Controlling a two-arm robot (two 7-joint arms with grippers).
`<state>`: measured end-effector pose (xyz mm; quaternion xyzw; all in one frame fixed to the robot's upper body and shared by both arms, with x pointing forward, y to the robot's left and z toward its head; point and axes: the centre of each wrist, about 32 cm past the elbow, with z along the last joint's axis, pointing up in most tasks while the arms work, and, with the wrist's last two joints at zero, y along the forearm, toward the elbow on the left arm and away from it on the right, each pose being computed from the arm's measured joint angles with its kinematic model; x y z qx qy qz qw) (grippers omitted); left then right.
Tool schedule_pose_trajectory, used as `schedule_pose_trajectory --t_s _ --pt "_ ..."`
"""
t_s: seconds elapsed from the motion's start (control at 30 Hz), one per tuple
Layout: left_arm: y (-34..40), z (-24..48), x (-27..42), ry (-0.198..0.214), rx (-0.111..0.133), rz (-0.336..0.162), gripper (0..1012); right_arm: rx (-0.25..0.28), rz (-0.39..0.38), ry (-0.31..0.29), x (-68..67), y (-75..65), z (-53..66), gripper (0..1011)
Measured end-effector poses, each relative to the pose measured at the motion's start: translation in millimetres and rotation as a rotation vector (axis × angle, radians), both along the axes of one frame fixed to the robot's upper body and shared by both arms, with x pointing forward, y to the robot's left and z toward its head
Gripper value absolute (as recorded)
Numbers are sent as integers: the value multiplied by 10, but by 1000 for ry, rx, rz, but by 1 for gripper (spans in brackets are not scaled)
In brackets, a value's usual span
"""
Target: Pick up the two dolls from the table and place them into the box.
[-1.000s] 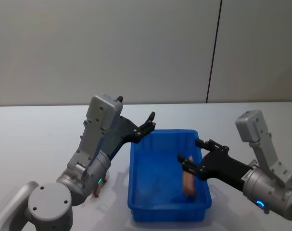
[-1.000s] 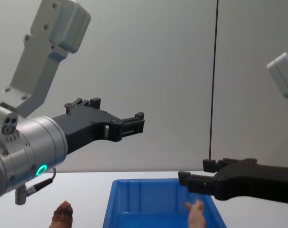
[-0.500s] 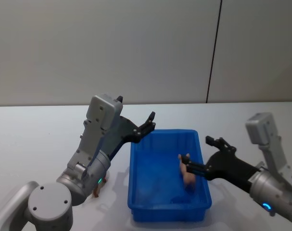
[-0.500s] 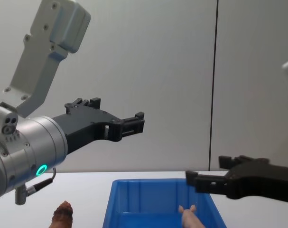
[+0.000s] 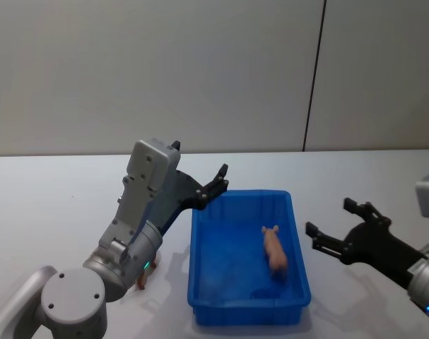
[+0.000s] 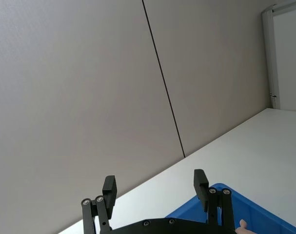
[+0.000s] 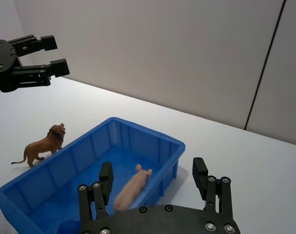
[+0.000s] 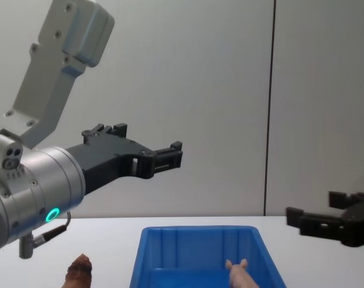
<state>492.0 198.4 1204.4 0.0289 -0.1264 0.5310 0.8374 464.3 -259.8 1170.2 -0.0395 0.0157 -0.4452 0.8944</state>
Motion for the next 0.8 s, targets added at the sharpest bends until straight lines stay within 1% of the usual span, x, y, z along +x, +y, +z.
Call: schedule_pose_trajectory --t_s 0.13,0.3,0.43,0.6,0.73,0.77,0.8 --pt "0 0 0 0 0 0 1001 0 -16 -3 -44 -81 1 1001" --pt "1 -1 -1 0 0 0 1001 1 -26 -5 -75 -132 1 1001" --pt "14 -4 -17 4 4 3 1001 1 -32 -7 -92 -162 4 1001" --pt "65 -9 -80 22 12 21 1001 1 -38 -8 -110 -194 6 1001" --pt "127 -20 -153 43 17 45 1001 1 -41 -9 -118 -208 8 1001" --pt "127 -20 -153 43 17 45 1001 1 -41 -9 -119 -211 8 1001" --pt "154 -32 -189 55 19 55 1001 1 -42 -9 -122 -216 8 1001"
